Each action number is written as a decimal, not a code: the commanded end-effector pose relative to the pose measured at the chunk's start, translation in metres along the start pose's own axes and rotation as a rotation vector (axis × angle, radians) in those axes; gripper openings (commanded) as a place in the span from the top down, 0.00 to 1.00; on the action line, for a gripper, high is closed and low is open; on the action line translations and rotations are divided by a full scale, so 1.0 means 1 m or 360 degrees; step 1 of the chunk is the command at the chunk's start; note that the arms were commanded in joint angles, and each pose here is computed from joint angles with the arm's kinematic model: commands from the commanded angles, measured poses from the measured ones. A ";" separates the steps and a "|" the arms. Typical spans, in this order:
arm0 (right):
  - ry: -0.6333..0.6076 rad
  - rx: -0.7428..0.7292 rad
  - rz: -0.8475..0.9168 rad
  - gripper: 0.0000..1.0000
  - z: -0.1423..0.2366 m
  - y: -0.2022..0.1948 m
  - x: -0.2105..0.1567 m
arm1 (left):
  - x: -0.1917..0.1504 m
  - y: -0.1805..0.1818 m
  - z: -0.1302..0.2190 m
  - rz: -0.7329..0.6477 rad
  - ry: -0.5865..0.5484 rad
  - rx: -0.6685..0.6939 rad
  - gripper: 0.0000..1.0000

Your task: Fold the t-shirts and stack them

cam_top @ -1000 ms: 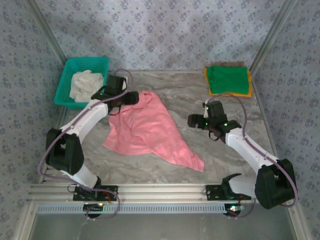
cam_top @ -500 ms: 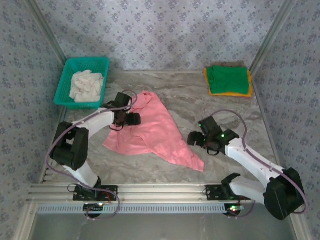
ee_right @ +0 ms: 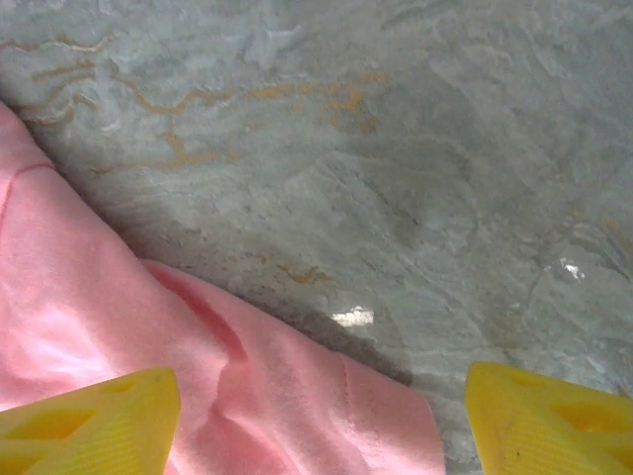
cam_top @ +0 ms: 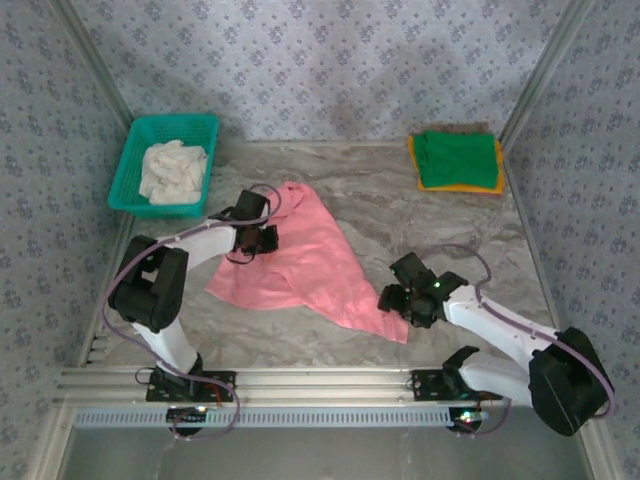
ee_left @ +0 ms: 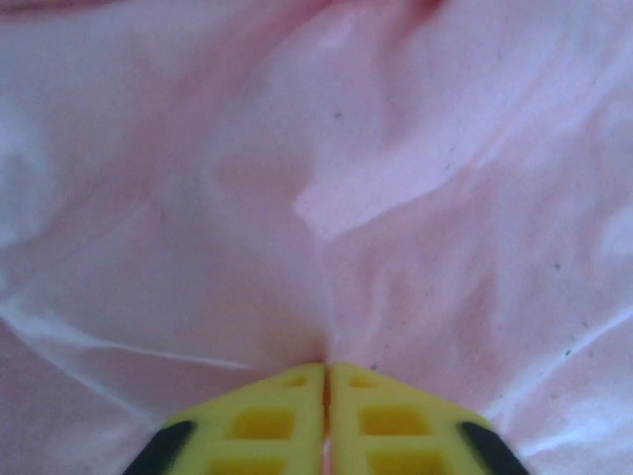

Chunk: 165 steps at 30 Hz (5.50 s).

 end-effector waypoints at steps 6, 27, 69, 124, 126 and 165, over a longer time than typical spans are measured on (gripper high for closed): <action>0.0163 -0.0065 -0.0132 0.29 0.000 -0.022 -0.023 | 0.007 -0.003 0.038 0.0045 -0.0151 0.0011 1.00; 0.0000 0.0209 -0.0107 1.00 0.044 -0.002 0.034 | 0.023 -0.004 0.116 0.0062 -0.0415 0.0042 1.00; -0.0598 0.0924 -0.0842 0.61 0.099 0.012 0.226 | 0.253 -0.082 0.140 -0.0764 -0.0760 -0.0204 0.26; -0.0256 0.0165 0.0568 1.00 -0.054 0.163 0.224 | -0.027 0.077 0.045 0.0076 -0.0208 0.0607 1.00; -0.0270 0.0182 0.0438 1.00 -0.047 0.142 0.229 | -0.030 0.085 0.051 0.0141 -0.0220 0.0586 1.00; -0.0327 0.0572 0.0738 0.56 0.025 0.180 0.198 | 0.081 -0.046 -0.016 -0.0061 -0.0145 -0.0191 0.28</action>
Point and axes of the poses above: each hand's point on the last joint's axis, 136 mm out from that joint toward the fingers, its own z axis back along the fingers, its own y axis along the line the jaws close on, x = y × z, the point moved 9 cm from there along z, back along the fingers, and after that the axes turned 7 degrees about -z, right-handed, at the moved point
